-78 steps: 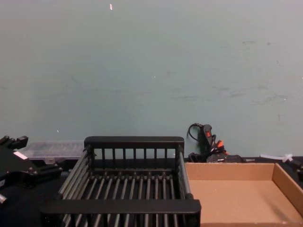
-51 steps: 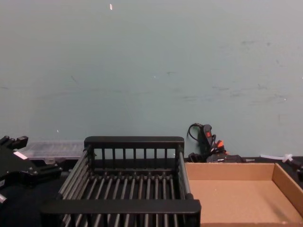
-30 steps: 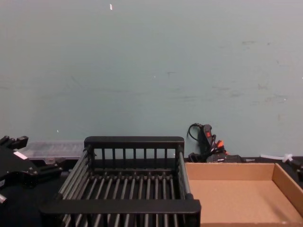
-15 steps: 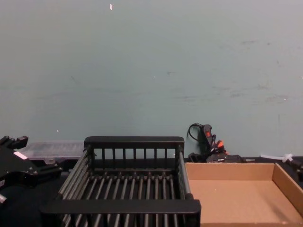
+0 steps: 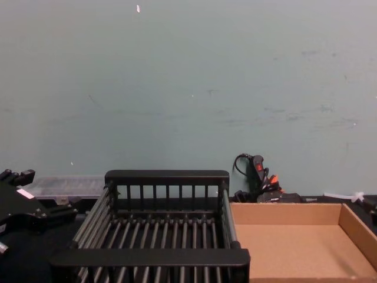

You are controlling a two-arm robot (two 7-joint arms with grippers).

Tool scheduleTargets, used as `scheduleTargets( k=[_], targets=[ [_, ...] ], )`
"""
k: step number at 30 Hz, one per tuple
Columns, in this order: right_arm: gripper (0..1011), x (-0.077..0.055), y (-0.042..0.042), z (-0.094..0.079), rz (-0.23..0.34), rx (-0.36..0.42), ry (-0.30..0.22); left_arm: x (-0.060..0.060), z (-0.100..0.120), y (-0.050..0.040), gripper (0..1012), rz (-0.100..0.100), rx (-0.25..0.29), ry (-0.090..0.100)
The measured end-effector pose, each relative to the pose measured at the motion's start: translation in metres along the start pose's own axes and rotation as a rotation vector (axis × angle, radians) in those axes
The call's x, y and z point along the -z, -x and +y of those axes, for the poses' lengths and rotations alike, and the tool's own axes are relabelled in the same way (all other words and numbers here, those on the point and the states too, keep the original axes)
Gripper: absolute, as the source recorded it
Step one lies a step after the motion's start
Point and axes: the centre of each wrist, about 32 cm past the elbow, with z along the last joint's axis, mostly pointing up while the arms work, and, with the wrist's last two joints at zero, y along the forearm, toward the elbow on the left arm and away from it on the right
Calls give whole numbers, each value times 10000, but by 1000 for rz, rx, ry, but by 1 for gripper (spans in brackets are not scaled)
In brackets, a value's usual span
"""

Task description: Pick up the white tape and place it into the black box , Pick up the silver tape and place it into the brown box.

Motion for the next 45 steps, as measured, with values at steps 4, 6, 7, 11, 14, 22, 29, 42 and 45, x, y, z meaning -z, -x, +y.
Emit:
scheduleTargets(
  k=[4, 6, 7, 11, 14, 22, 29, 42, 45],
  targets=[
    [1002, -19, -2, -29, 14, -7, -2, 0, 0, 0, 1001, 0, 0, 0],
    [1002, -36, -5, -54, 26, -13, -3, 0, 0, 0, 1001, 0, 0, 0],
    [1002, -51, -6, -73, 35, -18, -4, 0, 0, 0, 1001, 0, 0, 0],
    [1002, -92, 2, -123, 57, -34, -3, 0, 0, 0, 1001, 0, 0, 0],
    [1003, -133, 21, -170, 68, -51, -4, 0, 0, 0, 1001, 0, 0, 0],
    [1002, -239, 75, -291, 106, -97, 11, 0, 0, 0, 1001, 0, 0, 0],
    [1002, -323, 136, -440, 153, -140, 40, 0, 0, 0, 1002, 0, 0, 0],
    [1002, -301, 274, -685, 232, -231, 159, 0, 0, 0, 1001, 0, 0, 0],
    [1002, -294, 294, -715, 241, -247, 179, 0, 0, 0, 1001, 0, 0, 0]
  ],
)
